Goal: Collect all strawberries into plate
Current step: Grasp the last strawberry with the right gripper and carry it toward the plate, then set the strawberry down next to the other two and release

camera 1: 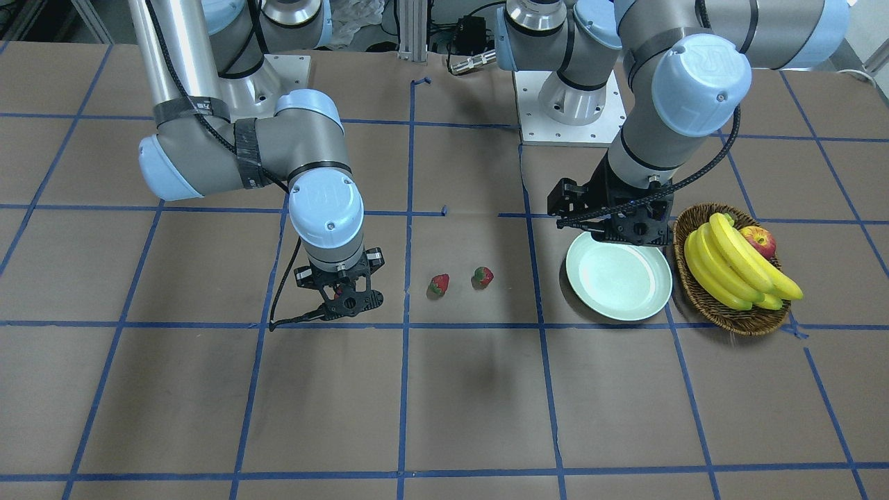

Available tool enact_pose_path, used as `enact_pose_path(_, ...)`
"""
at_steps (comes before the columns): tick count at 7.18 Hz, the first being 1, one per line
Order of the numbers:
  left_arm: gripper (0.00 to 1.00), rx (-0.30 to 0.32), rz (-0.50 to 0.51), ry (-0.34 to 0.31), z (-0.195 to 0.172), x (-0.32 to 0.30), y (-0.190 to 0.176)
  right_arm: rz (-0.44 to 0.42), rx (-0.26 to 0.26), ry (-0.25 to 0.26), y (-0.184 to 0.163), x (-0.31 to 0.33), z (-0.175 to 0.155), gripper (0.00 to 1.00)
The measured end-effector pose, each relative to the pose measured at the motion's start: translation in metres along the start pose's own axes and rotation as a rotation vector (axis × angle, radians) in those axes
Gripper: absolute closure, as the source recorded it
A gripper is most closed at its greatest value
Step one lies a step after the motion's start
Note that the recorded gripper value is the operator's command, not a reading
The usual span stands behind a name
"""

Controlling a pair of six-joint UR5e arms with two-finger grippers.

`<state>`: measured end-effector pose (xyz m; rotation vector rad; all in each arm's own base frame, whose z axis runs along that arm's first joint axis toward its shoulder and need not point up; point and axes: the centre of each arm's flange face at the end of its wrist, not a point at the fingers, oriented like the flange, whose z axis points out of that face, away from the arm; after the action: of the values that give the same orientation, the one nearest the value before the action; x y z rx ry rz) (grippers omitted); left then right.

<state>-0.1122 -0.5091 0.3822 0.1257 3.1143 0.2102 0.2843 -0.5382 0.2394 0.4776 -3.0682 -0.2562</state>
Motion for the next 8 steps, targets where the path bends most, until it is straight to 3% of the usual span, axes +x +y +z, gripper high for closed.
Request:
enact_pose_path(3, 0.0, 0.028, -0.002, -0.004, -0.005, -0.001, -0.001, -0.029, 0.09, -0.076, -0.018, -0.045, -0.038, 1.0)
enact_pose_path(8, 0.0, 0.053, -0.002, -0.005, -0.004, -0.002, -0.006, -0.14, 0.105, -0.097, -0.026, -0.16, -0.008, 1.0)
